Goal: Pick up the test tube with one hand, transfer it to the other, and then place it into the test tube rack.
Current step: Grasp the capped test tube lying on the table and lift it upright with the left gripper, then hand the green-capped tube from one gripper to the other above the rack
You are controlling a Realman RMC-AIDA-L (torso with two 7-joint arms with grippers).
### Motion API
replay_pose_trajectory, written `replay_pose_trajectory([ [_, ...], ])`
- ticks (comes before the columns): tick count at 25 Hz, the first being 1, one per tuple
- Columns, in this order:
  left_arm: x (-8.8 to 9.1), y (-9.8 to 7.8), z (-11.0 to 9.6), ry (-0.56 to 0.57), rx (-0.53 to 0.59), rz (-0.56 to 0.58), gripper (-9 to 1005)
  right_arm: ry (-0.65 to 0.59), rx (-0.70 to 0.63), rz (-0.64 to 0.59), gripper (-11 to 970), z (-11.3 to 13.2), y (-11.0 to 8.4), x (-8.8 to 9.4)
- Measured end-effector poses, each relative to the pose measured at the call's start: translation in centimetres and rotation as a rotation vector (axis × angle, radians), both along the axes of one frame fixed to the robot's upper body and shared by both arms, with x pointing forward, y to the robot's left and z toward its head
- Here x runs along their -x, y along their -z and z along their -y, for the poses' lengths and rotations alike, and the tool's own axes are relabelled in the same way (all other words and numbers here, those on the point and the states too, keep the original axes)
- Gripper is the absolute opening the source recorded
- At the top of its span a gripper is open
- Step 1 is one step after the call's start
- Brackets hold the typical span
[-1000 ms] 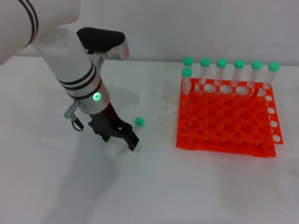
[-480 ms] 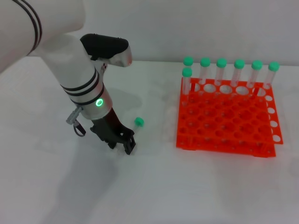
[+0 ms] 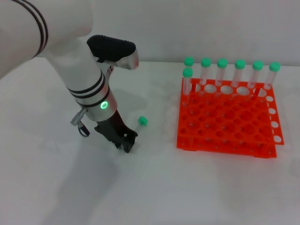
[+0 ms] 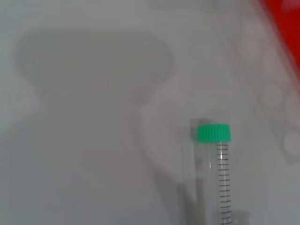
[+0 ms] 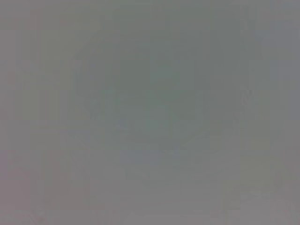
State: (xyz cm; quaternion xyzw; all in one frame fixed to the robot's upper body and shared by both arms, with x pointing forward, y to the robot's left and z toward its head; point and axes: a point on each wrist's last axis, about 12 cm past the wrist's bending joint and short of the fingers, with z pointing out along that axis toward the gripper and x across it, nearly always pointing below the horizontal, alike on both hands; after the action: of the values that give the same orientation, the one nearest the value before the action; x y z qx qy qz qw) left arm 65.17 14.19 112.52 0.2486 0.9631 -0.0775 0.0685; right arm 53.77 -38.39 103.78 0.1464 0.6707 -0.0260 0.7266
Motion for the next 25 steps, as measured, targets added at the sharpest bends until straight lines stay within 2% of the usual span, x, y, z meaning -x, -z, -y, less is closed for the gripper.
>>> replay_pose_trajectory([
  [3, -0.5, -0.3, 0.0, -0.006, 0.008, 0.036, 232, 0.0, 0.002, 0.002, 841, 0.1, -0.1, 0.0],
  [8, -2.2, -0.8, 0.4, -0.029, 0.071, 0.179, 191, 0.001, 0.004, 0.003, 840, 0.1, -0.1, -0.1],
  [13, -4.1, -0.6, -0.6, -0.128, 0.185, 0.388, 199, 0.002, 0.004, -0.001, 839, 0.2, -0.1, -0.1],
  [16, -4.9, 0.4, -2.2, -0.227, 0.251, 0.575, 203, 0.002, 0.0, -0.016, 839, 0.1, 0.0, -0.3],
  [18, -4.8, 1.4, -2.6, -0.26, 0.259, 0.659, 206, -0.001, -0.003, -0.028, 839, 0.0, 0.1, -0.6],
  [22, -4.0, 3.0, -3.7, -0.341, 0.301, 0.734, 212, -0.003, -0.012, -0.034, 838, -0.2, 0.1, -0.8],
  [25, -2.8, 4.0, -4.8, -0.366, 0.432, 0.788, 217, -0.005, -0.019, -0.039, 837, -0.3, 0.2, -0.8],
])
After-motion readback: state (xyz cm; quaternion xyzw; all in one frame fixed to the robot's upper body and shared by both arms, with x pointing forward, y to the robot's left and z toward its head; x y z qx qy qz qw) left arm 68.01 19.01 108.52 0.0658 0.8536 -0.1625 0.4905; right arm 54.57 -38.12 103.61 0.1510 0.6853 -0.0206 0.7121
